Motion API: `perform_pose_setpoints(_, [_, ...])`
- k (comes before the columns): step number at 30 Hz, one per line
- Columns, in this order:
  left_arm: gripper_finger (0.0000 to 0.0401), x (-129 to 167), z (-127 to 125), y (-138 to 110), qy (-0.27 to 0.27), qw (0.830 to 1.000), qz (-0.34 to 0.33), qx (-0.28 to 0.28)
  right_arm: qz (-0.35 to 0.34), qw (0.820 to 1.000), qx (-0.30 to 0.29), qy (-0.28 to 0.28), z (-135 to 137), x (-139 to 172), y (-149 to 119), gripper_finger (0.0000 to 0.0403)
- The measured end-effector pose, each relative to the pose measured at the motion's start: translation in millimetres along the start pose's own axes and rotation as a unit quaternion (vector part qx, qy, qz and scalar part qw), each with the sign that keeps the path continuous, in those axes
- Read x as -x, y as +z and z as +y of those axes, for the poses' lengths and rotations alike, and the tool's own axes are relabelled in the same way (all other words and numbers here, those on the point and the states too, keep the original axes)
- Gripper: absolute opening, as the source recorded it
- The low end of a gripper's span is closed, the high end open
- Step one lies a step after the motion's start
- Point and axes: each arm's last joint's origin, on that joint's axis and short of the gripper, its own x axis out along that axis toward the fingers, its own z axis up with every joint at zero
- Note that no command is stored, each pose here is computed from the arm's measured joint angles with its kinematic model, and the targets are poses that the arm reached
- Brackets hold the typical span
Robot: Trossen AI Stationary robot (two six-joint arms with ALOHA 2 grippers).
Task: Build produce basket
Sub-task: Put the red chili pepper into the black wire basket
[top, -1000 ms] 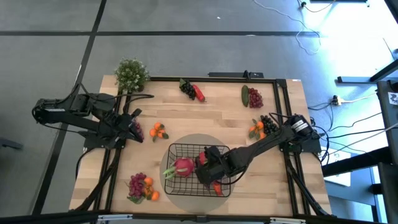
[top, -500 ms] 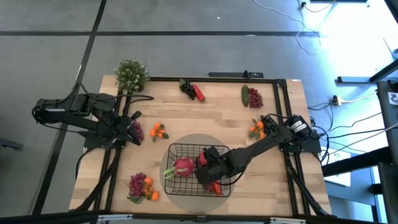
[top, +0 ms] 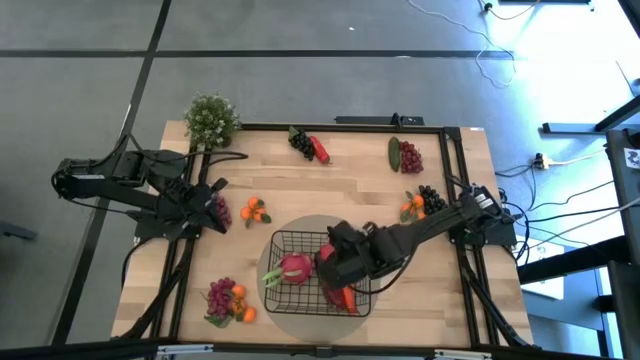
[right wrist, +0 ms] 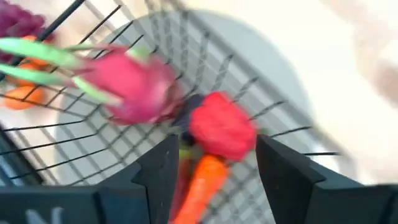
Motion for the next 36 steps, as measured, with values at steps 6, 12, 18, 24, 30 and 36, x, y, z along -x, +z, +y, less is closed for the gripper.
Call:
perform_pose_setpoints(6, [0.0, 0.1, 0.0, 4.3, 0.001, 1.0, -0.021, -0.006, -0.031, 0.998, 0.051, -0.023, -8.0, 33.6, 18.0, 0.0197])
perform_pose_setpoints(12, [0.0, 0.5, 0.7, 8.9, 0.015, 0.999, -0.043, -0.007, -0.015, 0.995, 0.064, -0.082, -27.4, 41.3, 34.0, 0.0197])
perform_pose_setpoints(18, [0.0, 2.3, 9.7, 10.4, 0.17, 0.983, -0.06, 0.034, 0.0, 0.991, 0.117, -0.069, -42.8, 46.9, 57.4, 0.0197])
perform_pose_setpoints(24, [0.0, 6.3, 14.4, 24.0, 0.272, 0.959, -0.068, 0.042, -0.015, 0.985, 0.163, -0.059, -68.9, 66.1, 80.6, 0.0197])
perform_pose_setpoints(30, [0.0, 6.8, 19.4, 42.0, 0.351, 0.93, -0.079, 0.078, -0.027, 0.984, 0.16, -0.068, -109.8, 85.8, 93.1, 0.0197])
perform_pose_setpoints(36, [0.0, 6.7, 23.7, 42.9, 0.417, 0.897, -0.071, 0.128, 0.04, 0.99, 0.102, -0.088, -155.5, 65.8, 94.5, 0.0197])
